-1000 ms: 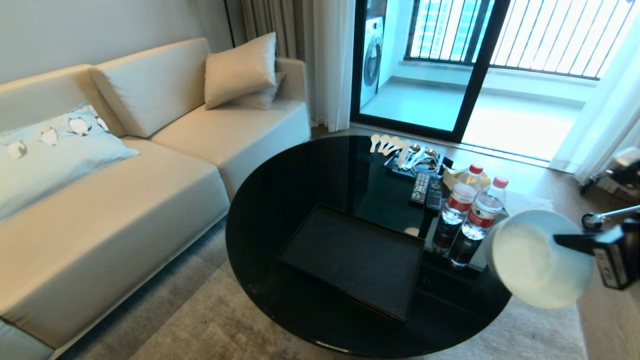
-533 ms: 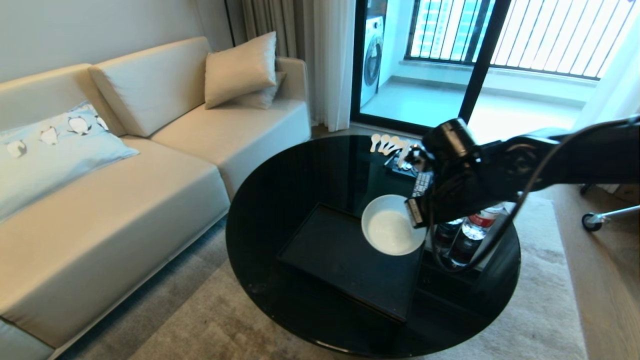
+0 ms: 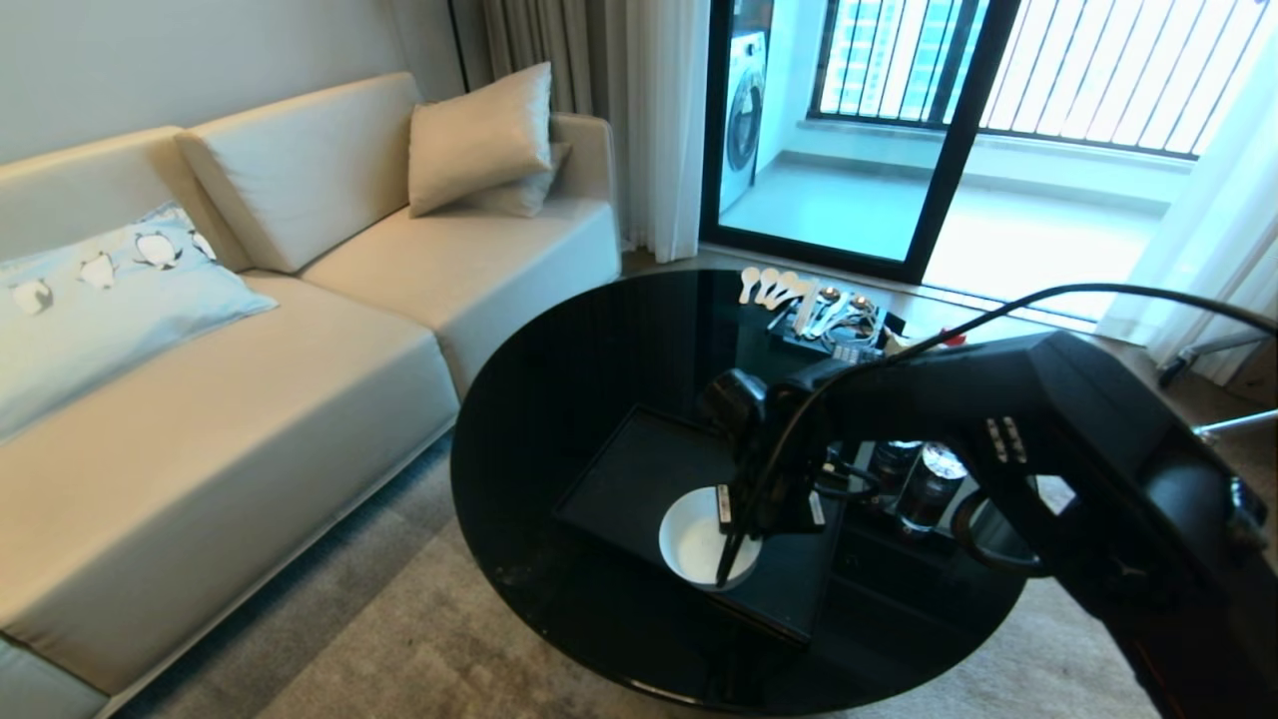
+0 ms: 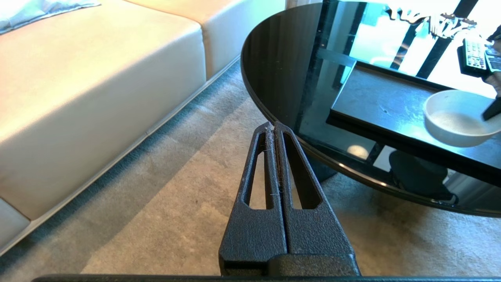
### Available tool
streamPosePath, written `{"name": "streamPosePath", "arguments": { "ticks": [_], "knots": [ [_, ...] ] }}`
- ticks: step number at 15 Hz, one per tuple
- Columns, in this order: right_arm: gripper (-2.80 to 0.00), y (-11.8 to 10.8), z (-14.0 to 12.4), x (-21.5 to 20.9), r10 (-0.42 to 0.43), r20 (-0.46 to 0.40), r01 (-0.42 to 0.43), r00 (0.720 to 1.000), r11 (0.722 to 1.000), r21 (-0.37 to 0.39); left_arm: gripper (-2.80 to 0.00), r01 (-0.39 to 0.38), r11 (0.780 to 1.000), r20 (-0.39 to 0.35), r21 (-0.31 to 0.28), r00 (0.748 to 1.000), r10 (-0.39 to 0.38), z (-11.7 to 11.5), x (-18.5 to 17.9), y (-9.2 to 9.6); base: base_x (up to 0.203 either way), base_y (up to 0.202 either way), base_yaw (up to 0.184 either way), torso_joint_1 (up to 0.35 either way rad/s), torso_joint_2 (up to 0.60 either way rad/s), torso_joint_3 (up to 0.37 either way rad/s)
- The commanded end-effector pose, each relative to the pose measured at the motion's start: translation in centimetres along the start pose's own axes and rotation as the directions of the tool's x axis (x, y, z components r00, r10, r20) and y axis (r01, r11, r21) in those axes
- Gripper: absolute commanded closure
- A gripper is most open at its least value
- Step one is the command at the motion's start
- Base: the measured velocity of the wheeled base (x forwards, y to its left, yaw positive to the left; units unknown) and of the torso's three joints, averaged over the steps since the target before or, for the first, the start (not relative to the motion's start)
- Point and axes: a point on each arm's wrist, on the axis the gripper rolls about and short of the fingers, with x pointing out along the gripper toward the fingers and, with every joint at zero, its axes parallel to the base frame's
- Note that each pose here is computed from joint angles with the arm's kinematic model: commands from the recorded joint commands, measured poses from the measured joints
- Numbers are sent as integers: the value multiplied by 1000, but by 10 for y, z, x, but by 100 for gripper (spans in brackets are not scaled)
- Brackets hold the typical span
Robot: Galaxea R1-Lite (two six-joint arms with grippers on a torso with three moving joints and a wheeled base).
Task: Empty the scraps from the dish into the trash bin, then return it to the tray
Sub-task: Put the bowl back to the table
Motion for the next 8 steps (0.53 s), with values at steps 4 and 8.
{"name": "streamPosePath", "arguments": {
  "ticks": [4,8],
  "knots": [
    [0,6,7,31,22,43,-23,999,1000,18,0,0,1000,1,-1,1000,0,0,0,0,0,0,0,0,0,0],
    [0,-12,25,36,59,84,-65,995,995,75,0,0,1000,1,-1,1000,0,0,0,0,0,0,0,0,0,0]
  ]
}}
